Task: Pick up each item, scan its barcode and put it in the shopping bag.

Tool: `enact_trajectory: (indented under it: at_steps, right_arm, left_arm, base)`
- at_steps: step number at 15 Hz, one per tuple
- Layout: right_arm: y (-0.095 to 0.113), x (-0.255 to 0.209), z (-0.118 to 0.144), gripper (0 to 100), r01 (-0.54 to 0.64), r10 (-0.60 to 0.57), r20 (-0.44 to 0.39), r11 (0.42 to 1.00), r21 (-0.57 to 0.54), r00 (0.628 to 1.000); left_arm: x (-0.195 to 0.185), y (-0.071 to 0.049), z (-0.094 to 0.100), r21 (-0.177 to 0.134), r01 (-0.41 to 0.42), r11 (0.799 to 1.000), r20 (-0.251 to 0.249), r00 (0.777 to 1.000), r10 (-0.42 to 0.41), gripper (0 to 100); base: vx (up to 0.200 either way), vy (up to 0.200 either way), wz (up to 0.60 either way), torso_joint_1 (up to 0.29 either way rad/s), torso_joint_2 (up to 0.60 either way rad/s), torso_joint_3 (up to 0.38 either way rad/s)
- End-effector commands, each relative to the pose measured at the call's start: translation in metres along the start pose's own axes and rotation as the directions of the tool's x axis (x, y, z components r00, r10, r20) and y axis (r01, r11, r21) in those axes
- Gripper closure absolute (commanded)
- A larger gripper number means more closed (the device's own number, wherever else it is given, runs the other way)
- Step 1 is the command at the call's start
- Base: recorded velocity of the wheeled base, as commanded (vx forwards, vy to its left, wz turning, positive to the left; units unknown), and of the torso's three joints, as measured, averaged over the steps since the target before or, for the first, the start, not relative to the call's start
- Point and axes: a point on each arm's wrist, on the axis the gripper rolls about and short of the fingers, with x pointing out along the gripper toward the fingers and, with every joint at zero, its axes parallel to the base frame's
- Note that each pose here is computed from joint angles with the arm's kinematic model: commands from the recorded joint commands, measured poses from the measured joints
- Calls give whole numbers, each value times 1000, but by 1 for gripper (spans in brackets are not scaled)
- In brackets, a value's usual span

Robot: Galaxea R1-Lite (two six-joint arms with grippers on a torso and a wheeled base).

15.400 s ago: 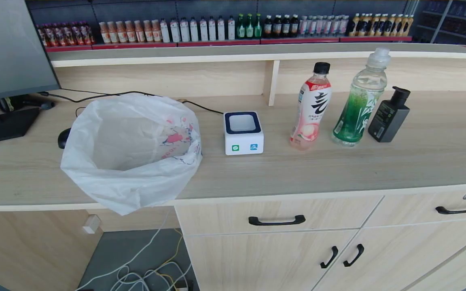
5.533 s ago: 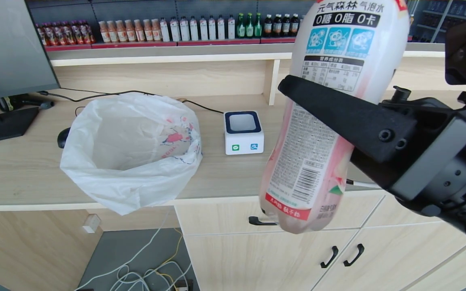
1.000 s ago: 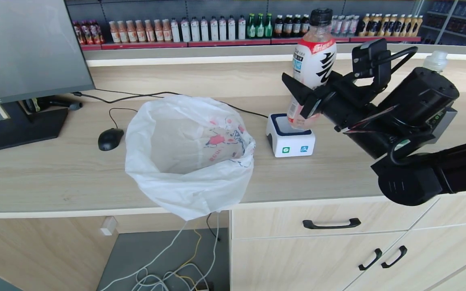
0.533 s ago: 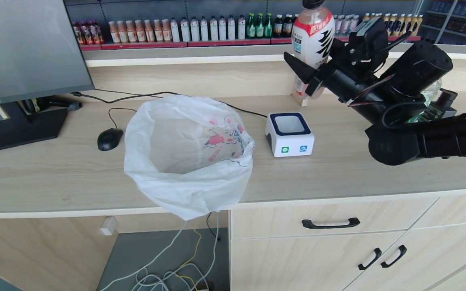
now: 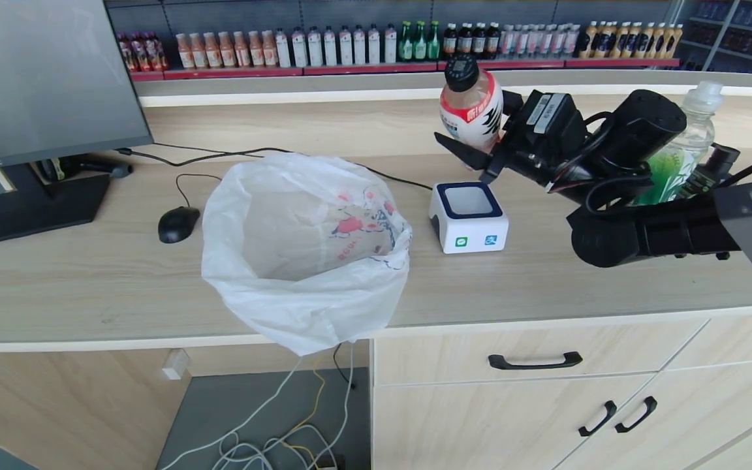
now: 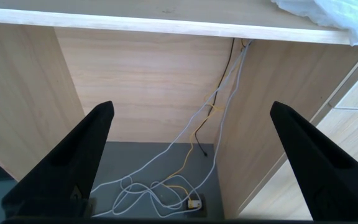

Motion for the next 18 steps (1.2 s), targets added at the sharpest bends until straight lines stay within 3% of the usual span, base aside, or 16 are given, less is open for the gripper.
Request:
enact_trajectory:
  at_steps: [1, 6, 9, 12, 18]
  right_arm:
    - [3, -3, -7, 100, -16, 16, -4, 1000, -4, 1000]
    - [0, -17, -24, 100, -67, 67, -5, 995, -73, 998]
    - [-5, -9, -23, 100, -74, 80, 52, 990, -118, 995]
    - [-10, -10, -21, 100, -68, 76, 58, 989, -135, 995]
    - [6, -15, -30, 100, -96, 100, 37, 990, -99, 994]
  left_arm:
    - [0, 0, 0, 0, 0, 1000, 0, 1000, 0, 0]
    - [0, 0, 0, 0, 0, 1000, 0, 1000, 0, 0]
    - [0, 0, 0, 0, 0, 1000, 0, 1000, 0, 0]
    - [0, 0, 0, 0, 0, 1000, 0, 1000, 0, 0]
    - [0, 0, 0, 0, 0, 1000, 0, 1000, 0, 0]
  base:
    - [0, 0, 0, 0, 0, 0]
    - [0, 0, 0, 0, 0, 0]
    - [0, 0, 0, 0, 0, 0]
    - [0, 0, 0, 0, 0, 0]
    - [0, 0, 0, 0, 0, 0]
